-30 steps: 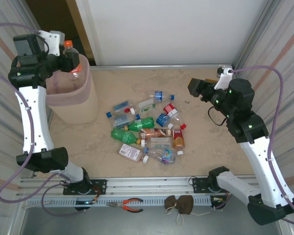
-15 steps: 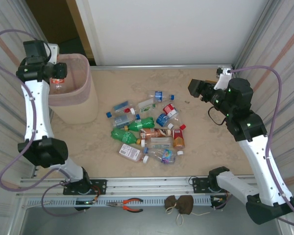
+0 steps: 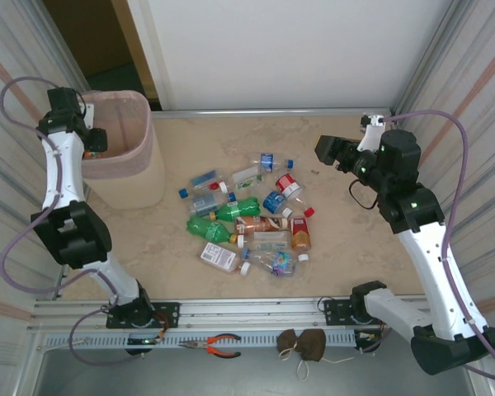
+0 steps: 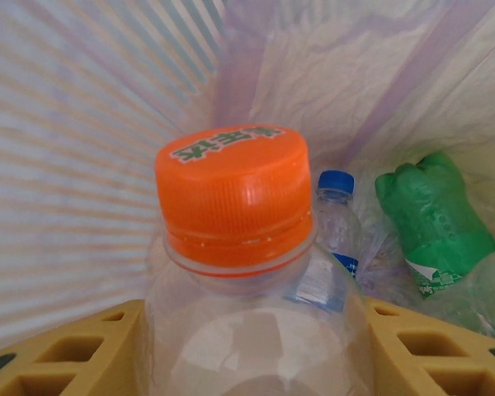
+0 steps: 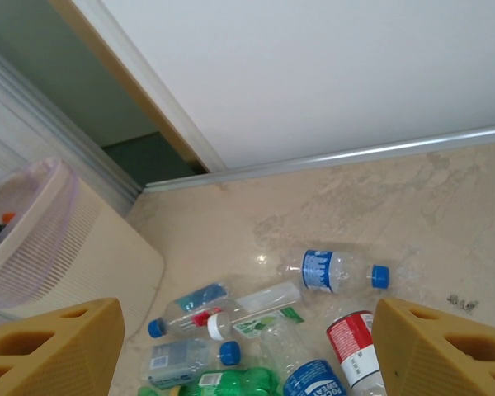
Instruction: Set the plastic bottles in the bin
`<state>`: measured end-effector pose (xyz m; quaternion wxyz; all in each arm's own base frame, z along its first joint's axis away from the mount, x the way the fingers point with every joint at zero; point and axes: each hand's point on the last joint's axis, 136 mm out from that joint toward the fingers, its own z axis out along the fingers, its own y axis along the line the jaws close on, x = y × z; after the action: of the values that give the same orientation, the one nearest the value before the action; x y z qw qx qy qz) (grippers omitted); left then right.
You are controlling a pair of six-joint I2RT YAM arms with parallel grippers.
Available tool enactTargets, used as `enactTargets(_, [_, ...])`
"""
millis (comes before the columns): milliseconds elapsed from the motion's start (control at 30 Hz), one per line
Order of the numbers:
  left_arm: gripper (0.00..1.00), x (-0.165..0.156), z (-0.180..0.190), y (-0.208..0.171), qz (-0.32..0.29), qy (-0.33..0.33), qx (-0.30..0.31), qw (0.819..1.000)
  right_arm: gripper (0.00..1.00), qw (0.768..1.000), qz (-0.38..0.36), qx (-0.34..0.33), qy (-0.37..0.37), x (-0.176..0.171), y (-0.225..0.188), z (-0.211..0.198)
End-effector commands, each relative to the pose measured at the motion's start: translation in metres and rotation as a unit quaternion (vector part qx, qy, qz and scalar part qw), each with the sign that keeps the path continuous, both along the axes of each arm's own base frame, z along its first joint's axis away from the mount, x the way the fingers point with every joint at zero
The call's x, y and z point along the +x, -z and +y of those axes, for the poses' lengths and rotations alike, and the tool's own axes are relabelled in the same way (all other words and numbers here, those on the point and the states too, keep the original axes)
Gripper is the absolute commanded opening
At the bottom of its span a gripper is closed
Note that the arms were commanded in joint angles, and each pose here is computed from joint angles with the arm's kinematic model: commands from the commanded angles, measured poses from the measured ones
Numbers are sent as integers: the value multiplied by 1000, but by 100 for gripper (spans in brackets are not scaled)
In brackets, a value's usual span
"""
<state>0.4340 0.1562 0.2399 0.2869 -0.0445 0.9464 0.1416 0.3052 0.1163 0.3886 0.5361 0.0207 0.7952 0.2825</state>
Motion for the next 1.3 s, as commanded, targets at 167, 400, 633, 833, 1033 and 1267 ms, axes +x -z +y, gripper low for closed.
enactTargets(167, [51, 6, 1, 66, 64, 0, -35, 997, 78, 1000, 7, 1, -1, 3, 8, -2])
enactTargets(400, [55, 6, -6, 113, 112, 7, -69, 991, 78, 1000, 9, 1, 1, 3, 10, -4])
enactTargets(633, [69, 12, -13, 111, 103, 13, -88, 991, 78, 1000, 20, -1, 4, 3, 14, -6])
enactTargets(833, [77, 19, -18, 80, 62, 25, -93, 993, 78, 1000, 29, -6, 7, 3, 16, -8])
enactTargets(1033, [78, 23, -34, 38, 8, 44, -125, 991, 78, 998, 62, -31, 12, 9, 33, -12])
enactTargets(1267, [78, 23, -54, -5, -45, 68, -164, 983, 76, 990, 115, -81, 1, 18, 64, -13])
